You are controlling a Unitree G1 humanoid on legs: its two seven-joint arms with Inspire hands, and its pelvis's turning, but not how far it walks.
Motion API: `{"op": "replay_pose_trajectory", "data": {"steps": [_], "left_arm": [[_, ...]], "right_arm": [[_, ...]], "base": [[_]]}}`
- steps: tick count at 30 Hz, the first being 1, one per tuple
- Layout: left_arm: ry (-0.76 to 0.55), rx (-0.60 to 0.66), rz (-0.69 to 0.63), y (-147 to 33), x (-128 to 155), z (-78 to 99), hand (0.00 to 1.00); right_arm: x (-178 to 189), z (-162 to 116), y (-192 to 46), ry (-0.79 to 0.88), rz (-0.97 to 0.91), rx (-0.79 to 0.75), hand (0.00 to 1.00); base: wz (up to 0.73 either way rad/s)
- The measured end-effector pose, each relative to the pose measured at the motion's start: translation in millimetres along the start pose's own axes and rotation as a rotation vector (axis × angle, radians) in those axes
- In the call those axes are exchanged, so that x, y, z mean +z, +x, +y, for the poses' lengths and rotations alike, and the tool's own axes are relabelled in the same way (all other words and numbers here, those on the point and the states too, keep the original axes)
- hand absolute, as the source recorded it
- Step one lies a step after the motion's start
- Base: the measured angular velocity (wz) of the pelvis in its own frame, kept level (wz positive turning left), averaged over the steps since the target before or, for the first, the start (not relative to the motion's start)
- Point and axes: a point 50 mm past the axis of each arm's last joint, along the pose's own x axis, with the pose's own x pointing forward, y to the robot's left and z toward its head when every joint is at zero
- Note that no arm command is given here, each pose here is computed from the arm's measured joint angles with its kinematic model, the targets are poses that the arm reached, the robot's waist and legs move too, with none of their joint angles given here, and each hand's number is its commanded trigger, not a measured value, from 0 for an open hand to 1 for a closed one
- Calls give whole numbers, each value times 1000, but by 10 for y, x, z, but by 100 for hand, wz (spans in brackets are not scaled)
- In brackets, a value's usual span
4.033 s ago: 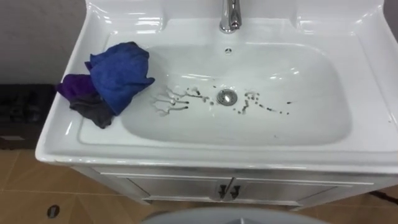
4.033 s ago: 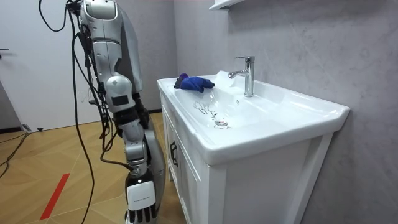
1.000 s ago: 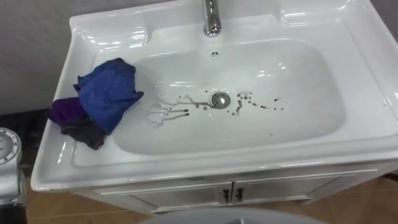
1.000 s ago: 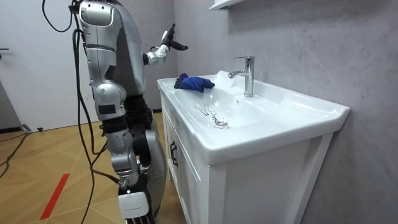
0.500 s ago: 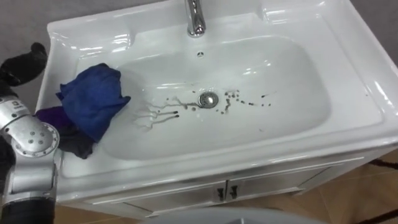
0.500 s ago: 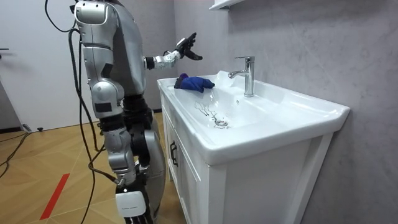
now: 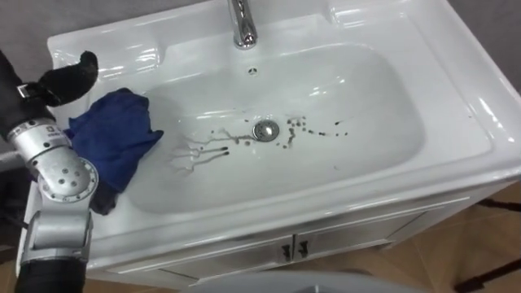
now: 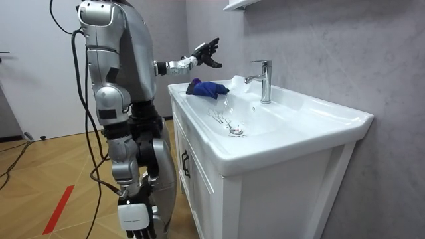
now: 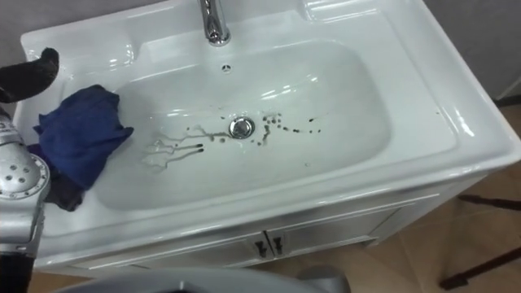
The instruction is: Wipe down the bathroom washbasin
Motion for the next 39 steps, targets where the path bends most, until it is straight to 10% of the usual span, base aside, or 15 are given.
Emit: {"op": "replay_pose_trajectory", "data": {"steps": [39], "left_arm": [[166,-290,249,-559,-510,-440,0]], "right_arm": [[20,29,6,-26,20,-35,0]], "base": [[-1]]}}
